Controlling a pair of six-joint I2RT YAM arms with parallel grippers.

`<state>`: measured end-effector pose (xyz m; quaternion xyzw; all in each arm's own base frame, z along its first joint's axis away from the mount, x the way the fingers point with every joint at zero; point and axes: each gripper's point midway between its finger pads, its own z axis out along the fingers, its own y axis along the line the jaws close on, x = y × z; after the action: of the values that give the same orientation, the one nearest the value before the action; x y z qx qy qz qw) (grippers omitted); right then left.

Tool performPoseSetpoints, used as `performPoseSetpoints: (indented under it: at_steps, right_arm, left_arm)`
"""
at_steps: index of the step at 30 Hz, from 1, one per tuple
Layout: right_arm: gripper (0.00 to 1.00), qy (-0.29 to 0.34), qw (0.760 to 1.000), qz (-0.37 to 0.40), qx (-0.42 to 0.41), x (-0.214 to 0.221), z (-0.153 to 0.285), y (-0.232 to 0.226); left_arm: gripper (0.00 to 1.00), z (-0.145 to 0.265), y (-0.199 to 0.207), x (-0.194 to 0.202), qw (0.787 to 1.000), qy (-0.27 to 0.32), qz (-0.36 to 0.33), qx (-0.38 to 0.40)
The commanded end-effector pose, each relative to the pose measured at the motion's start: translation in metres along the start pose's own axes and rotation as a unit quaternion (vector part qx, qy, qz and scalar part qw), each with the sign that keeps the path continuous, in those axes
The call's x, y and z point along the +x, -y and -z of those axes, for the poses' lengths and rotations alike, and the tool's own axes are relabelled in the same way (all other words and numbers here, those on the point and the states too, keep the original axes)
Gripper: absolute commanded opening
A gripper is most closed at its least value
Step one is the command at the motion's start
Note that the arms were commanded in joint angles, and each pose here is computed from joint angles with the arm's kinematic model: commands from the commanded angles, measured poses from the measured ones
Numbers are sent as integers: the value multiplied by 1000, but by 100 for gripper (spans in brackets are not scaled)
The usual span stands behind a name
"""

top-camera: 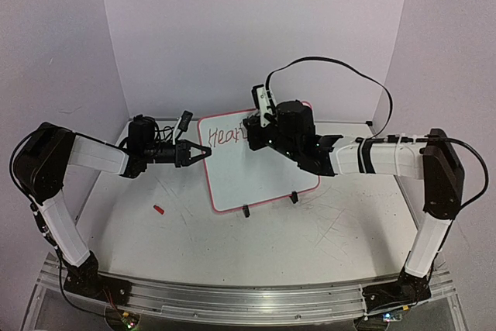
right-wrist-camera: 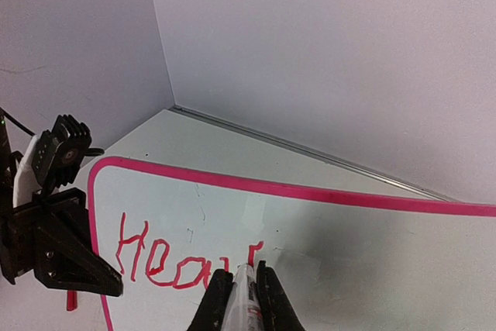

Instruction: Write a sentence on the whiteboard

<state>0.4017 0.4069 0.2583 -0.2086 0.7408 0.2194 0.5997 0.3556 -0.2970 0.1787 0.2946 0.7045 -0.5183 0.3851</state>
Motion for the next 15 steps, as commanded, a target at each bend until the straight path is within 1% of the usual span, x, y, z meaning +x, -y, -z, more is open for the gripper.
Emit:
performPoseSetpoints:
  at_steps: [1,3,5,6,8,10,13,15]
  right_arm:
    - [0,13,998,8,64,-13,2,24]
    - [0,18,997,9,81,-18,9,30]
    - [0,25,997,7,76,-26,20,30]
    - [0,32,998,2,60,-34,28,26]
    - [0,68,997,-26,-2,-65,57,10]
    - [0,99,993,-44,-43,-86,84,2]
    - [0,107,991,-40,-69,-93,100,-4]
    - [0,94,993,-29,-73,-81,97,-6]
  left_arm:
    - [0,1,-7,-19,997,21,-61,-30]
    - [0,1,-7,-19,997,21,-61,-31]
    - [0,1,-8,-19,997,21,-61,-32]
    - [0,1,-8,-19,997,21,-61,-33]
    - [0,1,-9,-17,997,20,-59,-34]
    - [0,1,-10,-17,998,20,-58,-36]
    - [0,1,-14,-16,997,20,-55,-45]
    - [0,1,-18,-12,997,19,-53,-56]
